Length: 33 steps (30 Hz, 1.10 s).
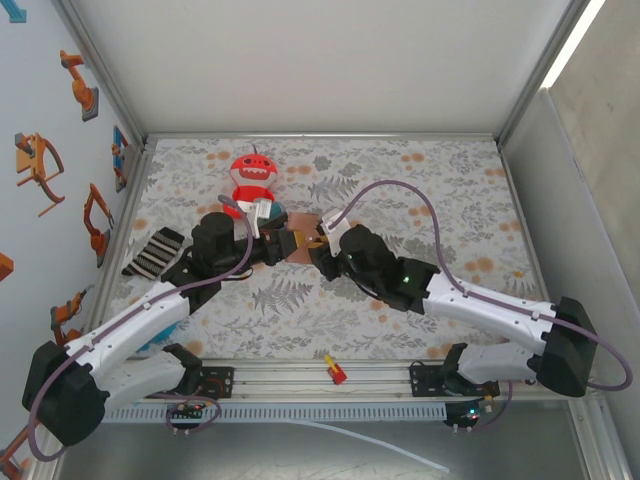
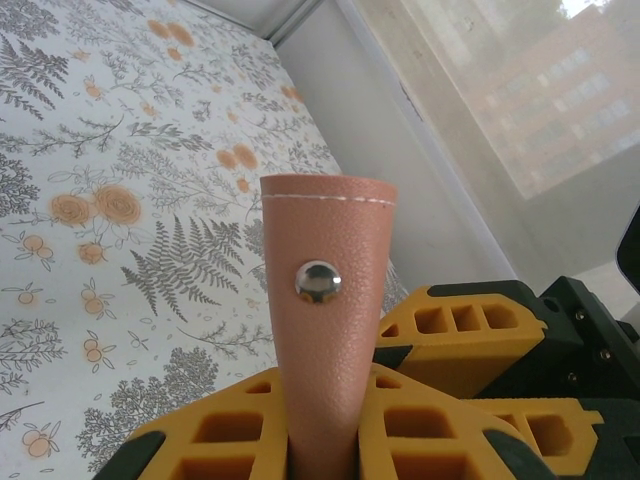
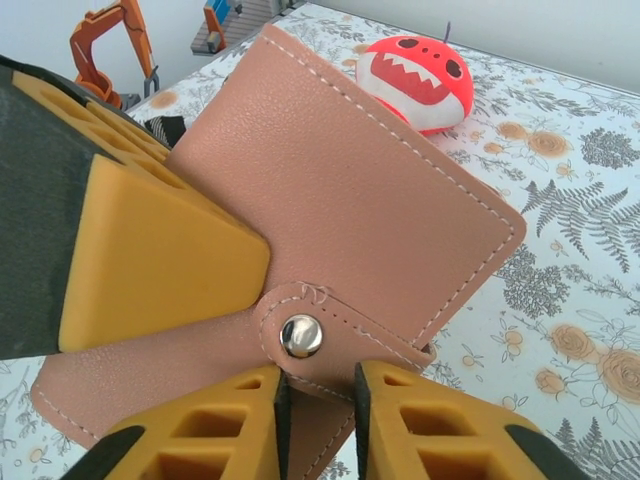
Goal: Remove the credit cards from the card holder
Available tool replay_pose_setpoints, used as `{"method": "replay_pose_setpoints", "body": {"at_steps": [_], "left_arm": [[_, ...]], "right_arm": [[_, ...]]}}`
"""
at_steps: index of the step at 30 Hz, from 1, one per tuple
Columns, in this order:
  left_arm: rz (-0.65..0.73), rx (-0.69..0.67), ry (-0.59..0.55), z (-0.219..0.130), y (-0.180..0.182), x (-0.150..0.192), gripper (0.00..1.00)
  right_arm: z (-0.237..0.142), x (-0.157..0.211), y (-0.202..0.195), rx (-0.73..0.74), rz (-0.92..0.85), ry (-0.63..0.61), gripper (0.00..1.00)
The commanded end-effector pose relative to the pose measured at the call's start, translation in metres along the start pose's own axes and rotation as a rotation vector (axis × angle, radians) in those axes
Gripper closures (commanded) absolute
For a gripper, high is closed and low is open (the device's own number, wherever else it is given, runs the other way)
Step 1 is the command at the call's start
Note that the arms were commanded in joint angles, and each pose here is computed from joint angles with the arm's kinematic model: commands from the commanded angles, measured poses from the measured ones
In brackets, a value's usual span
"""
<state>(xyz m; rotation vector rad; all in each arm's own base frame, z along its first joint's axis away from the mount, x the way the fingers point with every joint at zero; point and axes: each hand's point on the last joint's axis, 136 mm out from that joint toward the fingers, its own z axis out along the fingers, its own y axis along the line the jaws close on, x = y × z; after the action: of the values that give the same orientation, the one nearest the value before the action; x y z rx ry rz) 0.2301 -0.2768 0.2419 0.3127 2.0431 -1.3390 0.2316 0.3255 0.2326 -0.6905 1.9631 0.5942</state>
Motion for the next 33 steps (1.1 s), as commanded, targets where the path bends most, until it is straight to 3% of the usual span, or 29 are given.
{"method": "replay_pose_setpoints", "body": {"at_steps": [1,4,10,15,24,27,33], "left_arm": [[0.059,0.233,0.051,-0.011,-0.063,-0.003,1.0],[0.06,0.226,0.058,-0.012,-0.062,-0.001,1.0],[0.076,0.17,0.053,-0.013,-0.052,0.0,1.0],[0.111,0.164,0.046,-0.016,-0.053,-0.002,1.0],[0.113,0.235,0.003,-0.028,-0.06,-0.01,1.0],[0.114,0.28,0.017,-0.031,-0.067,-0.008,1.0],[0.103,0.343,0.024,-0.034,-0.076,-0.006,1.0]], "right_arm": [[0.0,0.001,-0.016,0.066,0.041,-0.014,0.83],[-0.002,-0.003,-0.014,0.045,0.054,-0.02,0.87],[-0.008,-0.008,-0.002,-0.026,0.082,-0.004,0.87],[-0.02,-0.012,-0.004,-0.075,0.185,0.005,0.69],[-0.057,-0.036,0.0,-0.257,0.307,-0.129,0.35],[-0.061,-0.045,0.002,-0.326,0.347,-0.168,0.3],[-0.061,-0.054,0.008,-0.389,0.353,-0.198,0.29]]}}
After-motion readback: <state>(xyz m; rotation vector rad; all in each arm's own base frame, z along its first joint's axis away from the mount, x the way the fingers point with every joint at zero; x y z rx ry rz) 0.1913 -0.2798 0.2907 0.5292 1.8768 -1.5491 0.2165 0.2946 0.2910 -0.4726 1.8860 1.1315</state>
